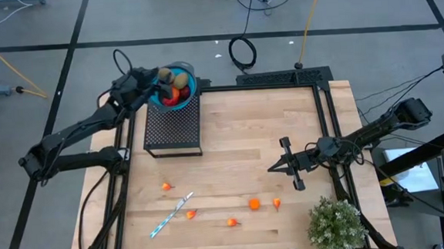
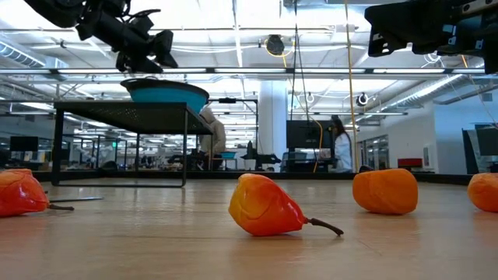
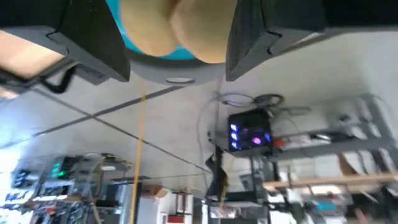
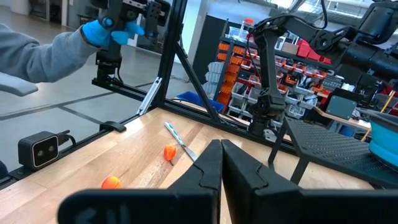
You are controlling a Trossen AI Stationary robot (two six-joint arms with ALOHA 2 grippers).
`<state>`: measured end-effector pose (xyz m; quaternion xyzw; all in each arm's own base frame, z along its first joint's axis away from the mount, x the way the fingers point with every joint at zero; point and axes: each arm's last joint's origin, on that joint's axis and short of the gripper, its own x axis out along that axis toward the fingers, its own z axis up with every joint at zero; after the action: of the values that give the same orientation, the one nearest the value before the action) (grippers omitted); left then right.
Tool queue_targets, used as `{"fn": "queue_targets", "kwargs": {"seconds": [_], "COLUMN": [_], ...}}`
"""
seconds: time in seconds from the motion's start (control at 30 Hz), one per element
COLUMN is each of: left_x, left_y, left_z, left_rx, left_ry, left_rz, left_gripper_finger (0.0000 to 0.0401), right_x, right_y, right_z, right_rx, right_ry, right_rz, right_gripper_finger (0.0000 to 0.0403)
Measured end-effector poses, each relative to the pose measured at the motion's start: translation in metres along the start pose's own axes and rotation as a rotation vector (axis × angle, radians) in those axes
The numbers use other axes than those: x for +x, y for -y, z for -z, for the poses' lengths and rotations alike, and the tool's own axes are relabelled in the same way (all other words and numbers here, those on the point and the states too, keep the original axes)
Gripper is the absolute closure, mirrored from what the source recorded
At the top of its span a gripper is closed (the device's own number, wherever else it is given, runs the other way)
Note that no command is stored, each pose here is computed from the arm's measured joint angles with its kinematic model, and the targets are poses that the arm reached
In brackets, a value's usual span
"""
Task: Pick & Place Fruit
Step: Put the tangerine into the blue strainer bowl on the shelf
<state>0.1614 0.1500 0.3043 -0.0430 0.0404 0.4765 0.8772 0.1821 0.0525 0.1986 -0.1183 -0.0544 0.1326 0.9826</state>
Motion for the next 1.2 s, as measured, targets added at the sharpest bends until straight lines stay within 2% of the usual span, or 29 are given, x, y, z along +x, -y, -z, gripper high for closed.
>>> {"fn": "queue_targets", "kwargs": {"seconds": [0.13,0.23,0.33,0.47,0.7,0.9,1.2], "left_x": [0.000,0.000,0.002,0.009,0.037,0.062,0.074], "left_y": [-0.001,-0.003,-0.005,-0.012,-0.019,-0.020,-0.024], "left_z": [-0.003,-0.007,-0.011,-0.011,-0.023,-0.032,-0.034], "left_rx": [0.087,0.158,0.161,0.125,0.113,0.138,0.139], "left_ry": [0.031,0.066,0.110,0.133,0.069,-0.075,-0.174], "left_rz": [-0.034,0.006,0.026,-0.007,-0.001,-0.002,-0.028], "left_gripper_finger": [0.0141,0.0141,0.0142,0.0142,0.0163,0.0189,0.0210], "right_x": [0.000,0.000,0.000,0.000,0.000,0.000,0.000], "right_y": [0.000,0.000,0.000,0.000,0.001,0.001,0.001], "right_z": [0.000,-0.001,-0.001,-0.001,-0.003,-0.003,-0.002], "right_rx": [0.000,0.000,0.000,0.000,0.001,0.003,0.003], "right_ry": [0.004,0.008,0.008,0.010,0.030,0.029,0.022], "right_rz": [0.001,0.002,0.002,0.003,0.007,0.007,0.005], "right_gripper_finger": [0.0403,0.0403,0.0403,0.0403,0.0403,0.0403,0.0403]}}
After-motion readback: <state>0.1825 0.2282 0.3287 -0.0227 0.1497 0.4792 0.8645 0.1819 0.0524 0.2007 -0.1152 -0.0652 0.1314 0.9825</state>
